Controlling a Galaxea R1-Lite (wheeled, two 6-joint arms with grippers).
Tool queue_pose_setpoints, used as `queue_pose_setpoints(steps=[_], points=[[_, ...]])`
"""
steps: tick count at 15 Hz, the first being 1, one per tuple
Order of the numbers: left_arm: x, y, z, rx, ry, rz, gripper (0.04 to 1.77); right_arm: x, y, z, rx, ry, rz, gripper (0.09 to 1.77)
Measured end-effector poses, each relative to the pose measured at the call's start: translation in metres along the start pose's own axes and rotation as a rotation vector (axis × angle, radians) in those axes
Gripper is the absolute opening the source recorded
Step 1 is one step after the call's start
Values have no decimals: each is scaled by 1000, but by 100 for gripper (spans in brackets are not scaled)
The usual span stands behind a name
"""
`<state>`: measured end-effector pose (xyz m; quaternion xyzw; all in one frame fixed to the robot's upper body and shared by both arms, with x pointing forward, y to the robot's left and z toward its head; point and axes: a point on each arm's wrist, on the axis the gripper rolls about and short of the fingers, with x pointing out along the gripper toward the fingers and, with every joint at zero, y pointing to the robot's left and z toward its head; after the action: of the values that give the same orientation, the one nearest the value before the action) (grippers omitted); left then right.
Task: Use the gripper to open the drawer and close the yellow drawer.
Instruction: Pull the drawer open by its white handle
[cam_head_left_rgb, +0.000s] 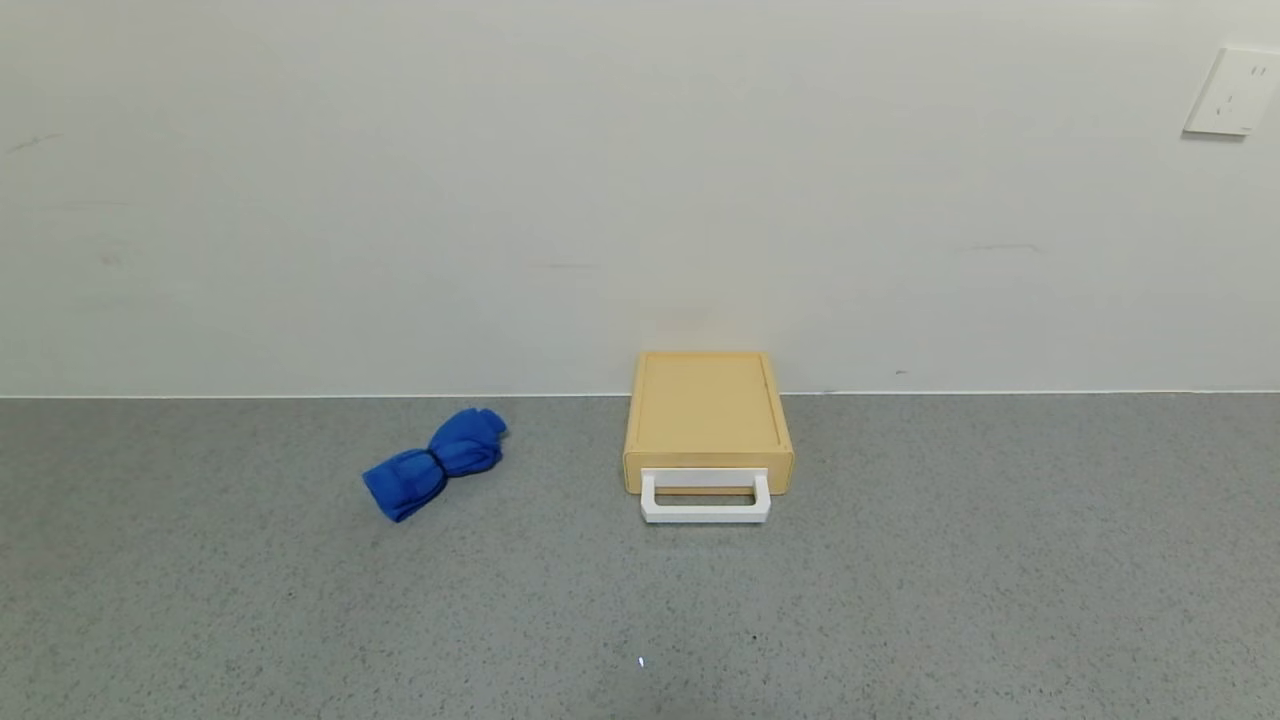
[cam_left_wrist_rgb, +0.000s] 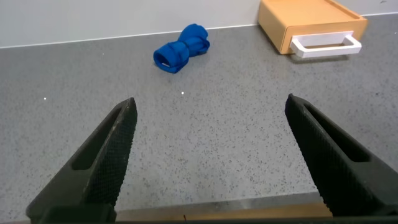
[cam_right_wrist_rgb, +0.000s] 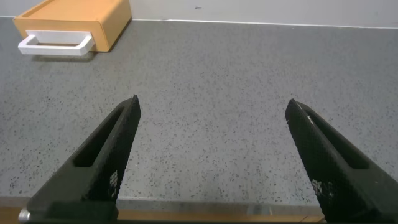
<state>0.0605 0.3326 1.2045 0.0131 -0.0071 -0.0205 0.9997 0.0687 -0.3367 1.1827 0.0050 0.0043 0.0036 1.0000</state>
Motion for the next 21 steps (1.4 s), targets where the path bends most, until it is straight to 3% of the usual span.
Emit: queue_pose_setpoints(steps=[5,10,16,21], points=[[3,1,43,3,20,-5,172,0,0,0,0,-1,0,171],[38,4,102,85,119,-35,172,0,0,0,0,-1,0,171],[132,-5,144,185,309,-270,172,0,0,0,1,-1,0,171],[237,-47,155,219,461,-461,172,0,0,0,1,-1,0,171]])
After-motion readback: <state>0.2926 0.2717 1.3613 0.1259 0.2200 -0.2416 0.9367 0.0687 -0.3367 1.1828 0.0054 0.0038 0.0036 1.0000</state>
